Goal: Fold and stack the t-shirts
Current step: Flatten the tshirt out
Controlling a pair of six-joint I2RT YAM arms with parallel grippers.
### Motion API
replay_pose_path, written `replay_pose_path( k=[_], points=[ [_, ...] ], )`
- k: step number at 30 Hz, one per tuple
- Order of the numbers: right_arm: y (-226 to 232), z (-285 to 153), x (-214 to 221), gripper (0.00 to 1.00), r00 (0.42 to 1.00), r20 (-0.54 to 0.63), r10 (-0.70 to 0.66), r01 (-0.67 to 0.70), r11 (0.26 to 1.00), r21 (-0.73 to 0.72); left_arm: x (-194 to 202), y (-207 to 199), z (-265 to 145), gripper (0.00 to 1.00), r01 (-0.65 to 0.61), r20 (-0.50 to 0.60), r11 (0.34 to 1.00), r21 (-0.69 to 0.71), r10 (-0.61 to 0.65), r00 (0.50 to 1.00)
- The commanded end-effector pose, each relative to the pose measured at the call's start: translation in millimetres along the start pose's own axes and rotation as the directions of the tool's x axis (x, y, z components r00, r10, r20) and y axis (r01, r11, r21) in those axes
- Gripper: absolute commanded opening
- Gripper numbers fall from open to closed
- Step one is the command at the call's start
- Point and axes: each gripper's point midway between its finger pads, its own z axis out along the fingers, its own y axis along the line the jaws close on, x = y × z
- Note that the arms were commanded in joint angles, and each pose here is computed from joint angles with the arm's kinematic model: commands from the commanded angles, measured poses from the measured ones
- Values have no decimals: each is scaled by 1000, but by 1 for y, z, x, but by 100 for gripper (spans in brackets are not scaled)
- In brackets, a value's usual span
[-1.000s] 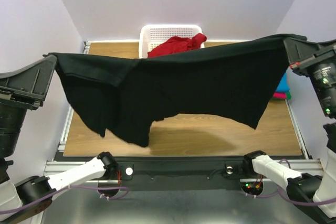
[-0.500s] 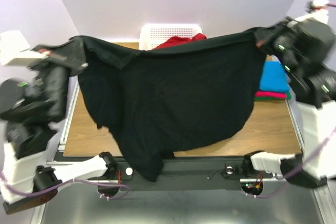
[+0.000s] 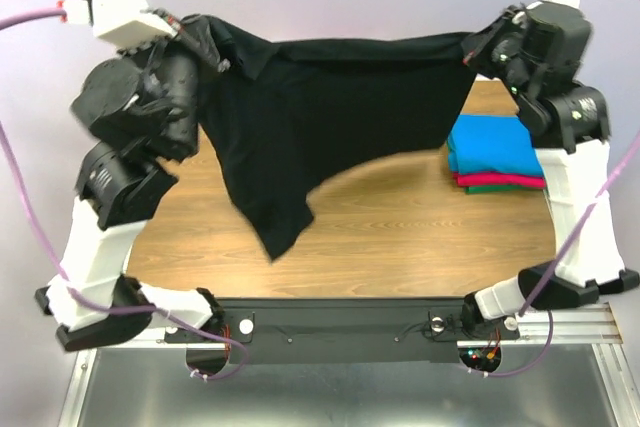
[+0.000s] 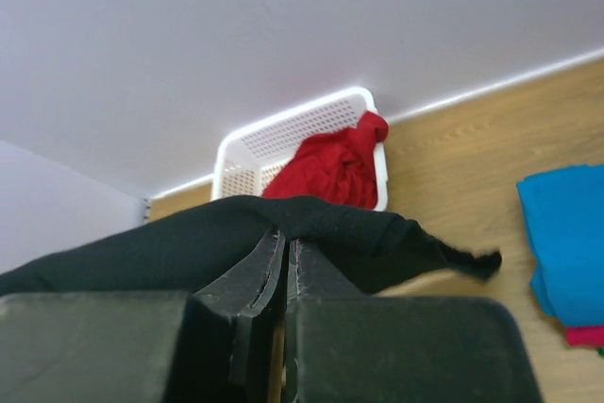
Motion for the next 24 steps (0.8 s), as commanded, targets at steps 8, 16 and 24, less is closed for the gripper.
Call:
replay_pose_path(
  k=[8, 16, 24],
  points=[
    [12, -103, -44, 0, 986, 157, 46, -16, 982, -187, -65, 34, -88, 0, 300, 45, 904, 305, -328, 944],
    [21, -178, -57, 0, 977, 187, 103, -36, 943, -331, -83, 22, -133, 0, 390, -71, 773, 501, -412, 908],
    [29, -242, -77, 0, 966, 209, 150, -47, 902, -429, -127, -7, -180, 0, 420, -163, 567, 709, -447, 880]
  ],
)
